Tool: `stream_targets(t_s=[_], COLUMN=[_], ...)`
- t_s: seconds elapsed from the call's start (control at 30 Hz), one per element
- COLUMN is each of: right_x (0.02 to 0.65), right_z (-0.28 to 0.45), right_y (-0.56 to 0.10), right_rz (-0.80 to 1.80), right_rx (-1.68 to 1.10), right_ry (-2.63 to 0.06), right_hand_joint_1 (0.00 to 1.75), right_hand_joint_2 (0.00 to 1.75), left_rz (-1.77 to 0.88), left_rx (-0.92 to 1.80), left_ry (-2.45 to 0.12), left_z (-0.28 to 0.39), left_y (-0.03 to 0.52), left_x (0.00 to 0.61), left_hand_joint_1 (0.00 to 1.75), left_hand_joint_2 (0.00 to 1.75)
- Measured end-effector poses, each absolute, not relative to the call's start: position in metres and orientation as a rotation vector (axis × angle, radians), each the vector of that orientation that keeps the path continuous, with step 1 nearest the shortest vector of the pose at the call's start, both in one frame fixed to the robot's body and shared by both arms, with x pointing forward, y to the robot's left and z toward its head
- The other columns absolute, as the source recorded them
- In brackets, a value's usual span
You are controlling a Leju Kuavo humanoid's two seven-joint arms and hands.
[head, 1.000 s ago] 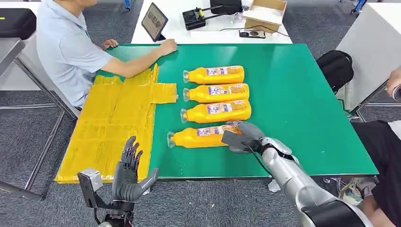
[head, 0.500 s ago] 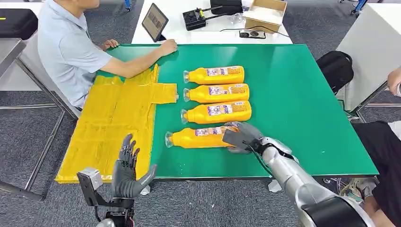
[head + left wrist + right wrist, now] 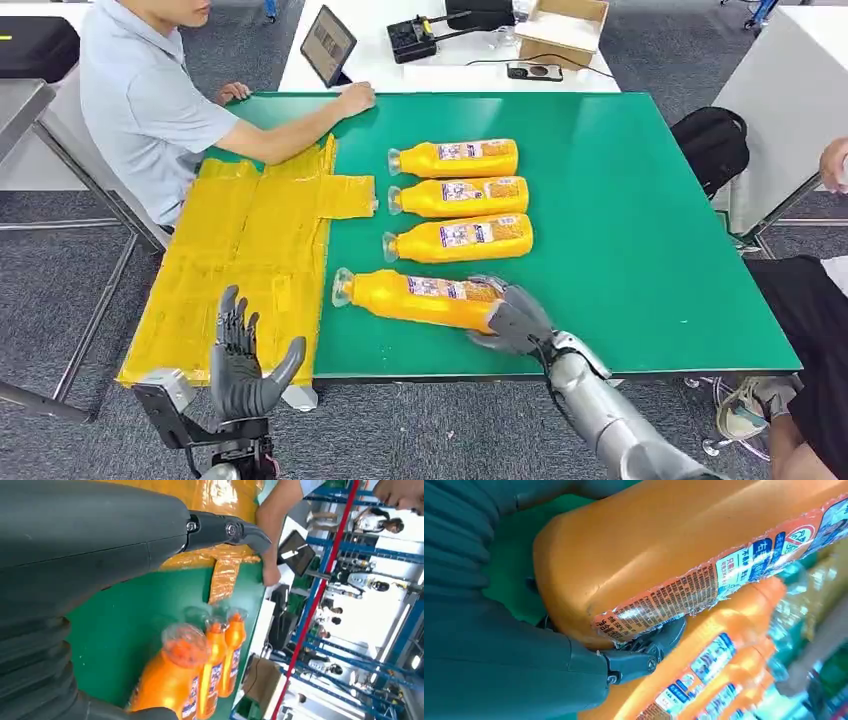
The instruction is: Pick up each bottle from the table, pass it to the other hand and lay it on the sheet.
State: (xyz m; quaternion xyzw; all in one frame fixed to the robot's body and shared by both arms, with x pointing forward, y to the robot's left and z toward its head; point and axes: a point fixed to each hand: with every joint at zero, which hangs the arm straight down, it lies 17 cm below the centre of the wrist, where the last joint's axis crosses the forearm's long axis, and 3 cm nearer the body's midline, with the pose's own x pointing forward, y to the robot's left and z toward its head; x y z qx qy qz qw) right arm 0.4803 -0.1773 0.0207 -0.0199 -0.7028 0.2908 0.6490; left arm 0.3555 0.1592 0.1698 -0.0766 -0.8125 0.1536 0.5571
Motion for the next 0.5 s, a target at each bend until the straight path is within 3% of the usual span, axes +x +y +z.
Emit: stream_targets(t_s=[0.2,0.5], right_x=[0.473,0.464], right_z=[0.041,0.078], right_y=[-0.178,-0.174], right_rz=[0.525,0.370], right_rx=[-0.055,-0.032], right_ry=[-1.698,-1.835], right_hand_joint_1=[1.75,1.75], right_hand_joint_2=[1.75,1.75], left_rz=[0.427,0.456], left_rx=[-0.182,-0.510], left_ry=[-1.884,-1.702], left_z=[0.163,0.140], left_y=[0.168,0.133], left_x=[0.353,0.341], left_hand_joint_1=[0.00,0.00], left_hand_joint_2=[1.75,1.75])
